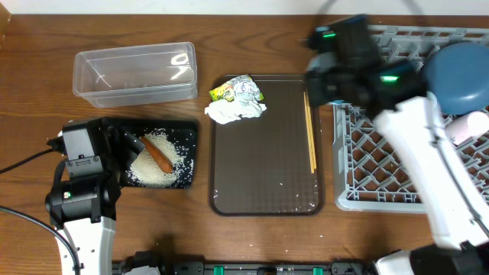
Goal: Sort waste into correct bins and load items into the dishwasher rack
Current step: 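Lift the light blue bowl and carry it right into the dish rack, then lower the bowl into the rack and open the right gripper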
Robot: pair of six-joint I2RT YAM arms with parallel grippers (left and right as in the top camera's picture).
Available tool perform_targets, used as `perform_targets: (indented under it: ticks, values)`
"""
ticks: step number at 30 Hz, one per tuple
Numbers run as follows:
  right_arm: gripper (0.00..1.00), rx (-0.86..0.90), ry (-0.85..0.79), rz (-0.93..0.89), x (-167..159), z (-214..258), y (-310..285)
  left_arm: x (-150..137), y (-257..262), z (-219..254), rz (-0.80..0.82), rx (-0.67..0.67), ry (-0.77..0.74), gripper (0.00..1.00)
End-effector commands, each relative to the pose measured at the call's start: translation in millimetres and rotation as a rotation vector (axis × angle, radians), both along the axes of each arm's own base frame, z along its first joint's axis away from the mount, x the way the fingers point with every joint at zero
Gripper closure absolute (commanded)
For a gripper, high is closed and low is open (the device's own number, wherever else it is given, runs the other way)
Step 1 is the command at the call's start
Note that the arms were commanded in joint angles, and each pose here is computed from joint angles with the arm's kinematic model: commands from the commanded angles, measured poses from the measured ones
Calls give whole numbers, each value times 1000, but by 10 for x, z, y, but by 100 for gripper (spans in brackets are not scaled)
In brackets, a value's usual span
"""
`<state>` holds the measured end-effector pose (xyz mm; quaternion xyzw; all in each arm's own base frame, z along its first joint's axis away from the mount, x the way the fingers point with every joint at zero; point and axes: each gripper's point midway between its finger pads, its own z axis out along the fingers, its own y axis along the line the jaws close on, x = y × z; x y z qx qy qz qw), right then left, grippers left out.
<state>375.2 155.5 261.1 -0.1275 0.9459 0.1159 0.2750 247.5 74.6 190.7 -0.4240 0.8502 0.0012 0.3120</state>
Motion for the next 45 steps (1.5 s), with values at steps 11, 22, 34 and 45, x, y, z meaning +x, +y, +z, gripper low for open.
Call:
perform_targets:
  ticks: [11,22,34,45]
  values:
    - [99,479,316,-173,-434,-376,-1001,-10,40,3,4,22,8,1]
    - [100,878,172,-194,-659,-401,-1608,-10,40,3,4,22,8,1]
    - [99,940,87,-285,-718,-629,-1941,-10,40,3,4,22,8,1]
    - [99,953,61,-355,-698,-627,-2137,-10,40,3,4,22,8,1]
